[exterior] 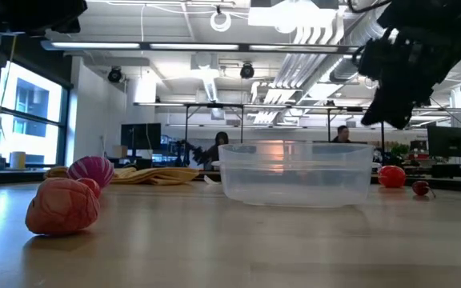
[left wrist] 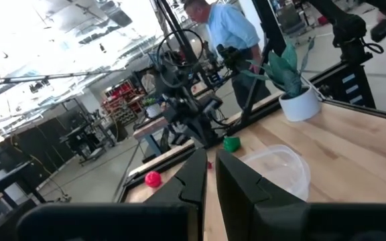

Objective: Pick and placing Produce into tupperware
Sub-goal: Prepare the transparent bin

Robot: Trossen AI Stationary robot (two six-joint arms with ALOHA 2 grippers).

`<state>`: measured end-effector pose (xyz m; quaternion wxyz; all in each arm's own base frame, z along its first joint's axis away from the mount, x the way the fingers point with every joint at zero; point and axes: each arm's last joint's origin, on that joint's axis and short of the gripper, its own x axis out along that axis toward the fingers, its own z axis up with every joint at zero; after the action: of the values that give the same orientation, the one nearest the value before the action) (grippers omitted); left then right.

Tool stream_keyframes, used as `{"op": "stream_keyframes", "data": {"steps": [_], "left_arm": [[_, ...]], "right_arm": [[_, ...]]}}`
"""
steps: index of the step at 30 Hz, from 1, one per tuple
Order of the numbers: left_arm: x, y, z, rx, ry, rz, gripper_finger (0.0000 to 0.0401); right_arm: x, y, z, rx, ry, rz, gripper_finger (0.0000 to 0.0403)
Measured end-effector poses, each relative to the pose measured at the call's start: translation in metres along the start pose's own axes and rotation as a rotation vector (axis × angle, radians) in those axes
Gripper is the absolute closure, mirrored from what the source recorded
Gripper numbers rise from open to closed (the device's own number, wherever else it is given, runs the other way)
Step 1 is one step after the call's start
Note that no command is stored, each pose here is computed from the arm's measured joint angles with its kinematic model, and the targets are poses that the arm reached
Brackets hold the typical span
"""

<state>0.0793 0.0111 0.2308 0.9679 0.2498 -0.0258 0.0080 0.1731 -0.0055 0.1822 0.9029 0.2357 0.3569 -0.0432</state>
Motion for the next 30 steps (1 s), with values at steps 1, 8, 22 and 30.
{"op": "stream_keyframes", "data": {"steps": [1, 8, 22, 30], "left_arm": [[0.0, 0.0, -0.001, -0.002, 0.006, -0.003, 0.0377], [0.0, -0.001, -0.003, -0.007, 0.027, -0.014, 0.0377], [0.0, -0.001, -0.003, -0.007, 0.035, -0.001, 0.0377], [0.0, -0.001, -0.003, -0.008, 0.039, -0.003, 0.0377]], "right_arm": [[0.008, 0.003, -0.002, -0.008, 0.027, -0.007, 0.0402], [0.049, 0.023, -0.022, -0.03, 0.115, -0.034, 0.0402], [0.109, 0.052, -0.012, -0.121, 0.224, -0.022, 0.0402], [0.127, 0.045, 0.017, -0.164, 0.278, -0.105, 0.0402]]}}
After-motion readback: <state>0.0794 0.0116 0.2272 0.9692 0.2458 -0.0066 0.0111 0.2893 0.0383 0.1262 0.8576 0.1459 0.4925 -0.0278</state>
